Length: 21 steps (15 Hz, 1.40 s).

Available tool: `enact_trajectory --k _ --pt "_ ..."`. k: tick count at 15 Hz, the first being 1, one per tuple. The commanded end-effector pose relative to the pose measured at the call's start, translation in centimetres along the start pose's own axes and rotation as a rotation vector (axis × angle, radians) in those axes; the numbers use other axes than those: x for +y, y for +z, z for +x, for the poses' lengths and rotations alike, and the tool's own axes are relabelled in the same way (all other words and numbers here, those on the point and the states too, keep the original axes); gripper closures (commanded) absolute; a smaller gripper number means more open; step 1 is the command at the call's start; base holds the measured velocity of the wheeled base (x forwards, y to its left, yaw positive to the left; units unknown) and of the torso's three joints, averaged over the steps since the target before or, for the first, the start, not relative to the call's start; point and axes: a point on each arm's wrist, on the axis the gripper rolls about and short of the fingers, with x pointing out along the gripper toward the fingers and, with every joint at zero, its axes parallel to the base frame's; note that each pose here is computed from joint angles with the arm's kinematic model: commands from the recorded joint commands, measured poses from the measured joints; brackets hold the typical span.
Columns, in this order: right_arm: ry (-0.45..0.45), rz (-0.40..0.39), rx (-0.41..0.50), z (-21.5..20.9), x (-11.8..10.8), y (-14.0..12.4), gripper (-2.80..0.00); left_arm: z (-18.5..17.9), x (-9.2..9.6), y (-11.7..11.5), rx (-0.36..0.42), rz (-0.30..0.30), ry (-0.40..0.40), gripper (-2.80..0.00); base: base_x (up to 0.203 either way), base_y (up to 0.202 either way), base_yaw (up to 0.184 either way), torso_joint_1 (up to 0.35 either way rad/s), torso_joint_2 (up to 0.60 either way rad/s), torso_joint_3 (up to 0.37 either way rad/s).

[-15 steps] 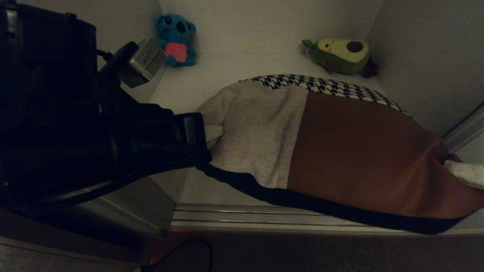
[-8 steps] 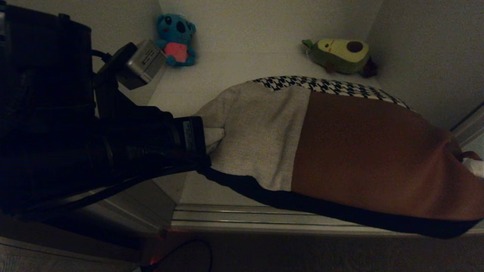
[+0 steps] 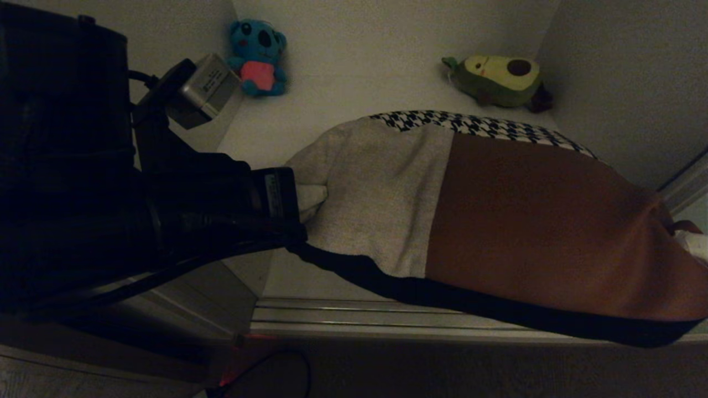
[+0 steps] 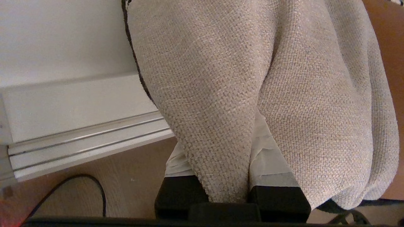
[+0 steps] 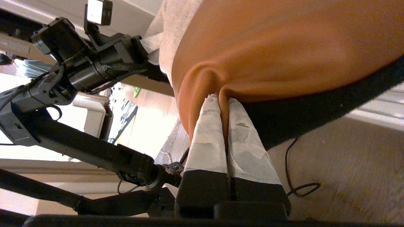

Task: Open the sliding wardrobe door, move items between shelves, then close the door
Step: Place the pillow on the lower shelf

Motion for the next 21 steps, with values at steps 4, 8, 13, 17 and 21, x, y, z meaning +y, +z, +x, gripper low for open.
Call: enact_trajectory --k 4,8,13,17,21 --pt "-0.004 0.007 0.005 0.2 -0.1 0.1 0.0 -0.4 0.0 0.3 -0.016 -0.009 -0.002 0.0 -0.165 0.0 0.0 0.003 0.0 0.001" --pt "0.0 0.005 0.004 0.1 0.1 0.2 0.0 -0.6 -0.1 0.5 -0.023 -0.006 -0.002 0.0 -0.196 0.0 0.0 0.001 0.0 0.001" --pt "0.0 0.009 0.012 0.0 0.0 0.0 0.0 -1.3 0.0 0.1 -0.019 0.013 -0.01 0.0 -0.061 0.0 -0.001 0.0 0.0 0.002" --pt "-0.01 0.021 0.029 -0.5 0.0 -0.6 0.0 -3.7 -1.1 -0.2 -0.019 0.066 -0.077 0.0 0.0 0.0 0.0 0.0 0.0 0.0" --pt "-0.022 0.039 0.059 -1.3 -0.5 -2.0 0.0 -4.1 -0.8 -1.0 0.024 0.072 -0.066 0.0 0.0 0.0 0.0 0.0 0.0 0.0"
